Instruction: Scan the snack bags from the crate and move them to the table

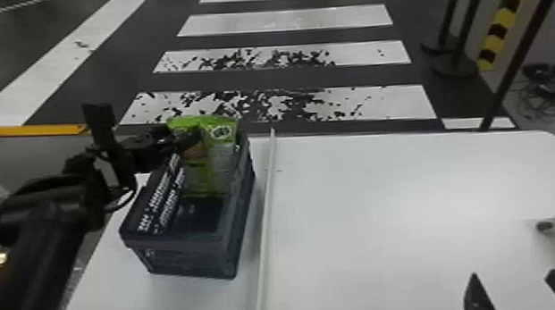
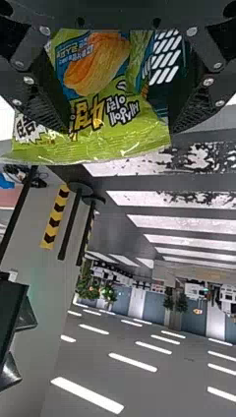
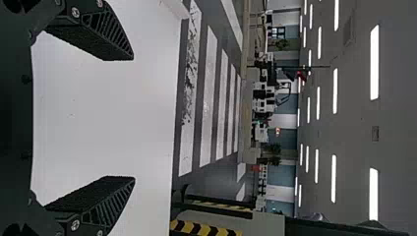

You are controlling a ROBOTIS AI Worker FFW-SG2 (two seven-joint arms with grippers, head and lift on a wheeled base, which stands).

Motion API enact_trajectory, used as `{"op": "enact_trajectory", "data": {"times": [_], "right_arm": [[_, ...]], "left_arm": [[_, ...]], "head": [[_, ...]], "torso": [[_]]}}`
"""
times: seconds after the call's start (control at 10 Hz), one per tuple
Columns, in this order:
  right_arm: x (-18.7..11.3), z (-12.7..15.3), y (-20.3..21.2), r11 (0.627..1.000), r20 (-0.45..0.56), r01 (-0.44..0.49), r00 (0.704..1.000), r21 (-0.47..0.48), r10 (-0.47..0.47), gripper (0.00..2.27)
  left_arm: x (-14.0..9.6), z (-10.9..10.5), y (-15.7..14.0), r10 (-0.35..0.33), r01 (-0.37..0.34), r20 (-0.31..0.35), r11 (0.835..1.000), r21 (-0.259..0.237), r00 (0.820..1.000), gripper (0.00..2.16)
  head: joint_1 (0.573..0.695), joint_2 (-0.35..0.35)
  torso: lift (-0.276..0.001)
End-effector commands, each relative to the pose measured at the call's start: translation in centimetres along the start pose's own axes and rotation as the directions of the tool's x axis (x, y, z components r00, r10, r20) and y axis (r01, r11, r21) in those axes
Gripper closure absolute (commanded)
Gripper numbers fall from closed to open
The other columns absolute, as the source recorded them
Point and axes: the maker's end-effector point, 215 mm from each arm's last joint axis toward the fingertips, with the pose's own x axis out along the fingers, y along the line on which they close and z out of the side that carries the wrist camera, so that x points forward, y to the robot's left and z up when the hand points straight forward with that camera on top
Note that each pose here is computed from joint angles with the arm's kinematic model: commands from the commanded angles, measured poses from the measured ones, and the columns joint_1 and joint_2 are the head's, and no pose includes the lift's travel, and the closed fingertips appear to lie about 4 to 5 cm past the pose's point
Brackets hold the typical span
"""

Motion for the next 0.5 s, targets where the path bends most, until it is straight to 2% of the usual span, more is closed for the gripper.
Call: {"op": "enact_trajectory", "data": {"times": [0.0,0.1,0.2,0.4], "right_arm": [[0.05,0.13,0.15,1.0,0.004,-0.002,1.0,0.003,0.002,0.13],[0.05,0.31,0.19,1.0,0.01,0.001,1.0,0.006,-0.001,0.13],[0.05,0.31,0.21,1.0,0.01,0.001,1.0,0.008,-0.001,0.14],[0.08,0.56,0.26,1.0,0.02,0.003,1.0,0.012,-0.004,0.14]], "left_arm": [[0.01,0.15,0.03,0.001,-0.001,0.002,1.0,0.001,1.0,0.98],[0.01,0.09,0.41,0.019,-0.019,0.001,1.0,-0.002,1.0,1.45],[-0.01,0.03,0.64,0.03,-0.03,0.002,1.0,-0.006,1.0,1.73],[-0.15,0.36,0.74,0.03,-0.03,0.012,0.999,-0.01,0.999,1.82]], "head": [[0.695,0.101],[0.695,0.102],[0.695,0.105],[0.695,0.11]], "torso": [[-0.095],[-0.095],[-0.095],[-0.095]]}}
